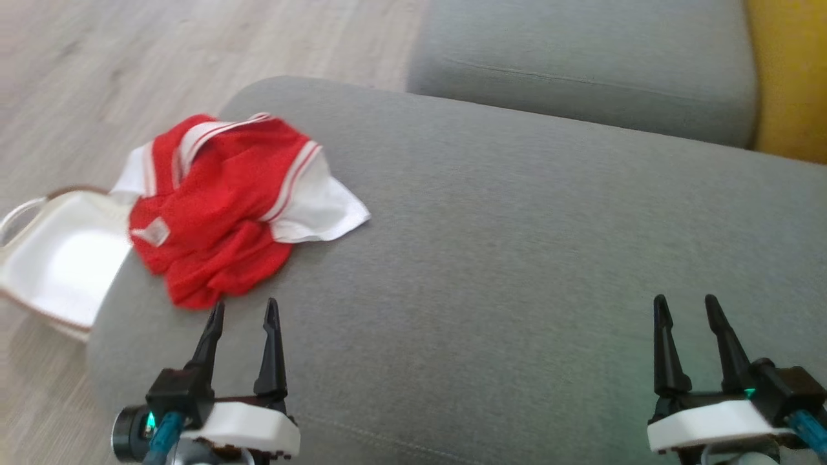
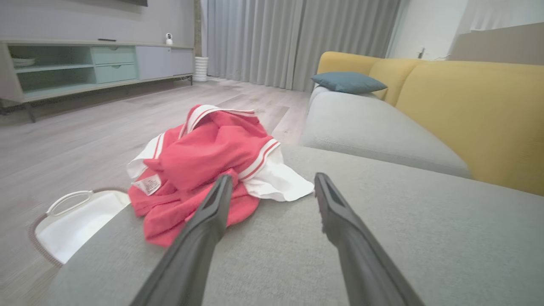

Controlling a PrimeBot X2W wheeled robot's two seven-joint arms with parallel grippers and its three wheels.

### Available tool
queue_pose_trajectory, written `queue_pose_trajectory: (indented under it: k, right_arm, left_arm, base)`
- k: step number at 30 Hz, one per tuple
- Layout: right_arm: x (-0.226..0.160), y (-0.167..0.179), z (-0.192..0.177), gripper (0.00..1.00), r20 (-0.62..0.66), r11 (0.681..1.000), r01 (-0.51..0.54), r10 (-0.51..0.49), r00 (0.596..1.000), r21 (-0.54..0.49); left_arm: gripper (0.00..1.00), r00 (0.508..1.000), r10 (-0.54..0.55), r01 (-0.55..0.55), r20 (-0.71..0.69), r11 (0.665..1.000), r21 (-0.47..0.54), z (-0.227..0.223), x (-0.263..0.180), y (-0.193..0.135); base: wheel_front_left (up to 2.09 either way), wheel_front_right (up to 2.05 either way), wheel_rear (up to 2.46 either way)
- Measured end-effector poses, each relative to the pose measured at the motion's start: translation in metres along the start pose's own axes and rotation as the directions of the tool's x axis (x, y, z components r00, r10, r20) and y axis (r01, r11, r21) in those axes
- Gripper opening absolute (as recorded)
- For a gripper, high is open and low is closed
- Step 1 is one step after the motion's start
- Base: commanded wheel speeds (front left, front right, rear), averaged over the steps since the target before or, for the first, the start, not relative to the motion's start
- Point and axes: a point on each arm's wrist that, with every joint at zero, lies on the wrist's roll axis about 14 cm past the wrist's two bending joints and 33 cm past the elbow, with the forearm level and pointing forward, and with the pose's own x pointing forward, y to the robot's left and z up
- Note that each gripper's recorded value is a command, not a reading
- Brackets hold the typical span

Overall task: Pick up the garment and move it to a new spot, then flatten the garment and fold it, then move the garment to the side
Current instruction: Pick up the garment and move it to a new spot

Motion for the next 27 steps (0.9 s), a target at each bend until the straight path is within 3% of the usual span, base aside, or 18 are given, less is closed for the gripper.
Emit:
queue_pose_trajectory:
  k: [9, 17, 27]
  right_arm:
    - [0.016, 0.04, -0.008, 1.0, -0.025, 0.992, -0.127, 0.127, 0.992, 0.016]
    - [0.023, 0.057, -0.013, 1.0, -0.037, 0.984, -0.176, 0.177, 0.983, 0.03]
    - [0.03, 0.039, -0.024, 1.0, -0.062, 0.991, -0.135, 0.136, 0.989, 0.017]
  left_arm:
    - [1.0, 0.994, 0.113, -0.113, 0.004, 0.994, 0.007, 0.002, -0.016, 0.035]
    - [1.0, 0.988, 0.157, -0.157, 0.005, 0.988, 0.011, 0.003, -0.023, 0.05]
    - [1.0, 0.985, 0.171, -0.173, 0.037, 0.984, 0.051, 0.016, 0.003, 0.065]
  base:
    - [0.0, 0.0, 0.0]
    - [0.0, 0.0, 0.0]
    - [0.0, 0.0, 0.0]
